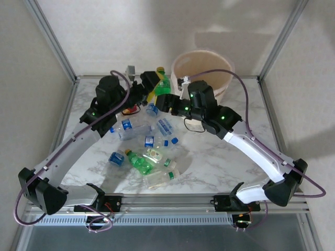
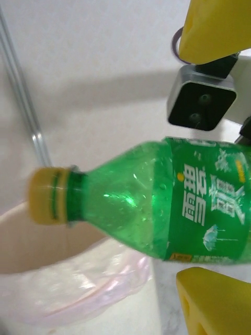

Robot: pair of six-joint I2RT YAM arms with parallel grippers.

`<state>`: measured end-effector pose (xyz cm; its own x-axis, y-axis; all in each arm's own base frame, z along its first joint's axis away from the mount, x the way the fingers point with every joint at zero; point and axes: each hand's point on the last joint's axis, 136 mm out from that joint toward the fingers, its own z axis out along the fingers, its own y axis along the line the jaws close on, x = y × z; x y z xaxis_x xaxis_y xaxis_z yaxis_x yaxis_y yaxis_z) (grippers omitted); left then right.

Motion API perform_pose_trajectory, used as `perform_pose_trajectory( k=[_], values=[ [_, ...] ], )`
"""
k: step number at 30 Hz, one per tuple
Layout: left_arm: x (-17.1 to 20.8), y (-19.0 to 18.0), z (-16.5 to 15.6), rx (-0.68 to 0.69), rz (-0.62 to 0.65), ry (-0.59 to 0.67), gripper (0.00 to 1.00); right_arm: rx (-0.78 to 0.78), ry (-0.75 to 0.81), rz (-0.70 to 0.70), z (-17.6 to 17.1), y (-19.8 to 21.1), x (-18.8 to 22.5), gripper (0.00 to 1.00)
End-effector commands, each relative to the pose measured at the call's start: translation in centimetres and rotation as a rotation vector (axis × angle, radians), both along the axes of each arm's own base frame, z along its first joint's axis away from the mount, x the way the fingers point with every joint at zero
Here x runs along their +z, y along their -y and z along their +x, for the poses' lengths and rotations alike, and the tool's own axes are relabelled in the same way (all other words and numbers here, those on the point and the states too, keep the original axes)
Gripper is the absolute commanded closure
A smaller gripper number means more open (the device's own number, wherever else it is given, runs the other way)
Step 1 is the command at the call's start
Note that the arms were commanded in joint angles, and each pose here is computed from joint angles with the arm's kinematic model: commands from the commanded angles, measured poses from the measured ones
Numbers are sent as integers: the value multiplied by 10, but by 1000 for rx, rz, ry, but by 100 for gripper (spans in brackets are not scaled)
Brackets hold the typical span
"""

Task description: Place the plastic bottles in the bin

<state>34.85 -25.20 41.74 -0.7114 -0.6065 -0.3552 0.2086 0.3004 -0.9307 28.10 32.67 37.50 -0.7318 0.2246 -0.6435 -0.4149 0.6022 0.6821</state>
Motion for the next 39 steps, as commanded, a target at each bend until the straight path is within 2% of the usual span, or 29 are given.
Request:
perform_pose_trajectory(
  k=[1, 6, 11, 14, 18, 24, 27, 32, 35, 39],
  values=[
    [26, -37, 9, 189, 155, 79, 1, -141, 105, -31, 18, 39, 39, 48],
    [8, -96, 15, 400, 359, 45, 0, -313, 141, -93, 51, 88, 57, 48],
    [-28, -157, 18, 567, 432, -59, 1, -395, 153, -170, 83, 115, 58, 49],
    [-49, -181, 16, 637, 520, -91, 0, -422, 160, -201, 99, 125, 55, 49],
    [-81, -185, 15, 606, 616, -151, 3, -437, 150, -227, 116, 134, 47, 48],
    [-133, -202, -10, 610, 739, -282, 3, -434, 131, -249, 133, 141, 33, 45],
    [-151, -208, -24, 601, 778, -330, 3, -436, 119, -259, 141, 145, 27, 35],
    [-173, -218, -49, 594, 835, -394, 3, -431, 113, -275, 149, 147, 26, 12],
    [-183, -225, -65, 601, 859, -430, 3, -430, 122, -274, 148, 148, 30, 9],
    [-201, -224, -78, 571, 864, -475, 2, -416, 139, -243, 140, 147, 38, 10]
  ],
)
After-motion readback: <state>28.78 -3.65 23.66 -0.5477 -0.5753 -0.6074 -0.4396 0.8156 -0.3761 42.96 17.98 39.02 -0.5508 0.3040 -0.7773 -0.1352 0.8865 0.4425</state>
